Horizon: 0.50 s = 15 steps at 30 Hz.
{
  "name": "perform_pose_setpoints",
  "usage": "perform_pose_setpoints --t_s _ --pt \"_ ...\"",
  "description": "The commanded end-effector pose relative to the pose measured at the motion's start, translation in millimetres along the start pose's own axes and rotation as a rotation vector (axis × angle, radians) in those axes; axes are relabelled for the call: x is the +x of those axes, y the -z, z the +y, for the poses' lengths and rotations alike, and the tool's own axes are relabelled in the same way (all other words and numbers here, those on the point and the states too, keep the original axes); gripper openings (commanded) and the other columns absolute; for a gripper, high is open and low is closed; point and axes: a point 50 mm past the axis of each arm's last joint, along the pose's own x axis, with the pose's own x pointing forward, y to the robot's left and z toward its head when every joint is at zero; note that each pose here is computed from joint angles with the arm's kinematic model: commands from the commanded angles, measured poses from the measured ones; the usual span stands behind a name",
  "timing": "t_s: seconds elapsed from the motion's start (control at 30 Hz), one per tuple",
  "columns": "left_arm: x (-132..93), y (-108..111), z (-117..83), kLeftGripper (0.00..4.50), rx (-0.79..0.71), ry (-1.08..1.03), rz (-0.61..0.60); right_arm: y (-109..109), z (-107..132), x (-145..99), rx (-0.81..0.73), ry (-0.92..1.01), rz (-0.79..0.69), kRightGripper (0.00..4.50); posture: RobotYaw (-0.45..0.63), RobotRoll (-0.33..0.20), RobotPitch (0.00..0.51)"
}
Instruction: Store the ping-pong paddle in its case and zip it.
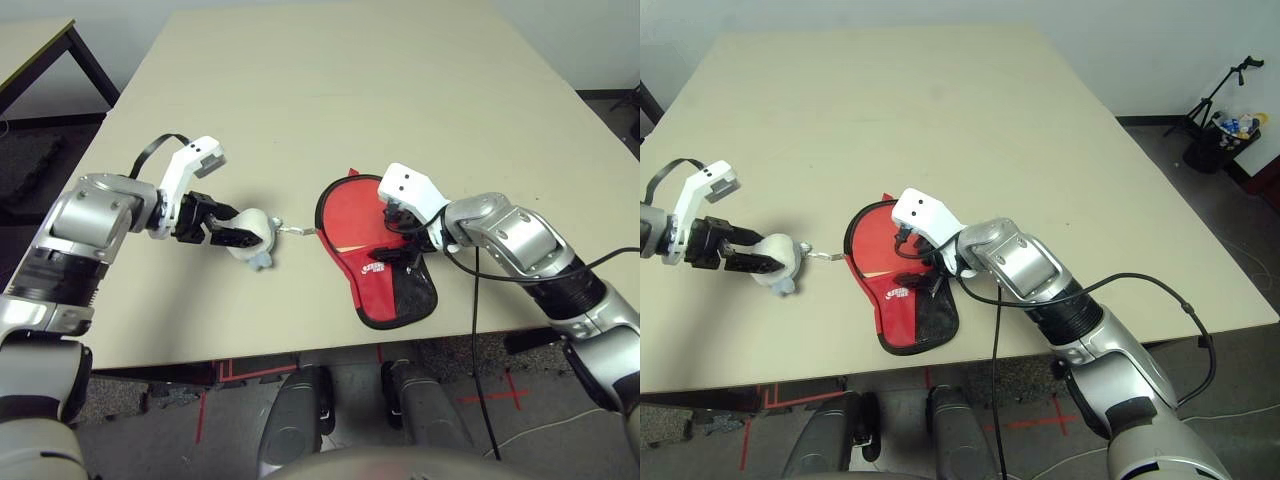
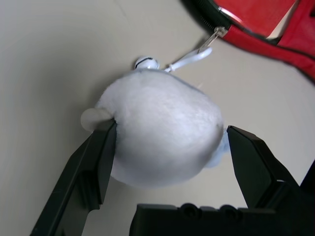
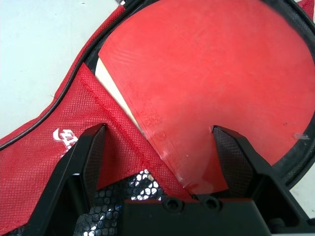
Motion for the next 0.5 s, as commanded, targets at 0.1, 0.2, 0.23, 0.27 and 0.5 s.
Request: perform_pose_setpoints --t_s 0.1,0.2,0.23,0.27,0.5 --pt "20 17 -4 4.50 -0.019 0.031 0.086 15 3 8 0.049 -0.012 0.063 4.46 -0.03 0.000 0.125" --pt "29 22 -7 4.50 -0.028 0.054 0.104 14 3 9 0.048 -0.011 0.061 4.46 -0.03 0.000 0.125" --pt "30 23 -8 4.50 -0.030 0.061 0.105 13 3 9 0.048 -0.011 0.061 4.46 -0.03 0.000 0.125" --pt "33 24 -8 4.50 -0.031 0.061 0.107 13 2 9 0.048 -0.010 0.060 4.46 -0.03 0.000 0.125" --pt "40 28 -6 2.55 -0.029 0.043 0.107 12 3 10 0.046 -0.009 0.056 4.50 -0.03 0.000 0.123"
